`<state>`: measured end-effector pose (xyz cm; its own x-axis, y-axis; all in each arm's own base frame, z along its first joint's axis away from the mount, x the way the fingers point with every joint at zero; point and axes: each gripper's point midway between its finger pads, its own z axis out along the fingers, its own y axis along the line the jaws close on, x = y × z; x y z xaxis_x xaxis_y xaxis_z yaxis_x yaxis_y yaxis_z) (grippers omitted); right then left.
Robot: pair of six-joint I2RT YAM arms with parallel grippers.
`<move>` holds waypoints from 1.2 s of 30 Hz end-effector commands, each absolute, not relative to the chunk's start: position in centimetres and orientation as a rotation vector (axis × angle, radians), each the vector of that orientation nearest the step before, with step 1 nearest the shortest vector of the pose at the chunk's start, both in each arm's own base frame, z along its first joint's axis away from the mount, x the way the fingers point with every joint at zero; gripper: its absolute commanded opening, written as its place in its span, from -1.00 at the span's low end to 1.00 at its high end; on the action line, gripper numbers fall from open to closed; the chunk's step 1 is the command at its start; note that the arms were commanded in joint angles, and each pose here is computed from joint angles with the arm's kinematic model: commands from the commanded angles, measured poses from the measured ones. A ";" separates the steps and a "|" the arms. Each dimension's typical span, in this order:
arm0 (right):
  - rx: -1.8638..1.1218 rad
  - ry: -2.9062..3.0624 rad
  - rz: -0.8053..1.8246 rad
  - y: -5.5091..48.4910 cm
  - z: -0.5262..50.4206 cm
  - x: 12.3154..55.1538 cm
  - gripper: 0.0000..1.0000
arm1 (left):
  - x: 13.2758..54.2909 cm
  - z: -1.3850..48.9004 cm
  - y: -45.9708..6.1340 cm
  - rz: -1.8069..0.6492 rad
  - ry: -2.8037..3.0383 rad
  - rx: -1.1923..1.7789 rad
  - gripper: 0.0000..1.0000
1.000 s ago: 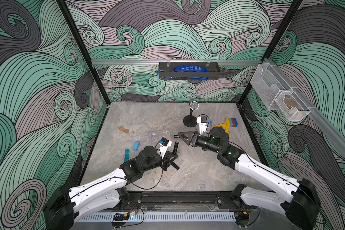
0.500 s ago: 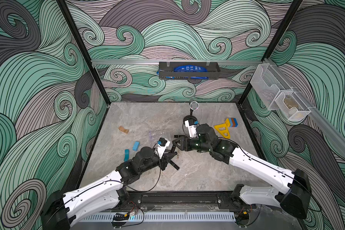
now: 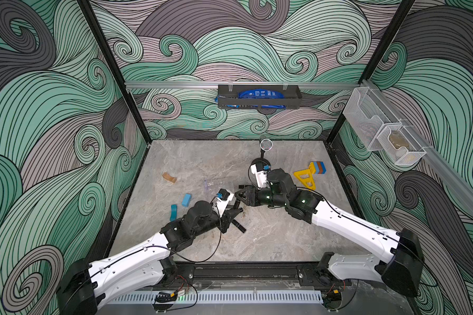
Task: Arrange the lipsticks in the organizer
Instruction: Pick up the lipstick at the center of the board.
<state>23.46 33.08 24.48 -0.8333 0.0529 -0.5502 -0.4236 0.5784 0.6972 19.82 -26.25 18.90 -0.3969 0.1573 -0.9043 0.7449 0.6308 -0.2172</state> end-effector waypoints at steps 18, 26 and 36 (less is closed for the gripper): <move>-0.284 2.329 1.224 34.4 22.5 23.5 -0.19 | 20.3 20.5 -25.5 -0.732 1.891 0.666 -1.00; -0.273 2.347 1.217 34.5 21.4 23.7 -0.29 | 20.3 20.3 -25.4 -0.736 1.893 0.661 -0.99; -0.235 2.318 1.230 34.8 21.6 24.3 -0.51 | 20.8 21.0 -24.3 -0.718 1.909 0.557 -0.28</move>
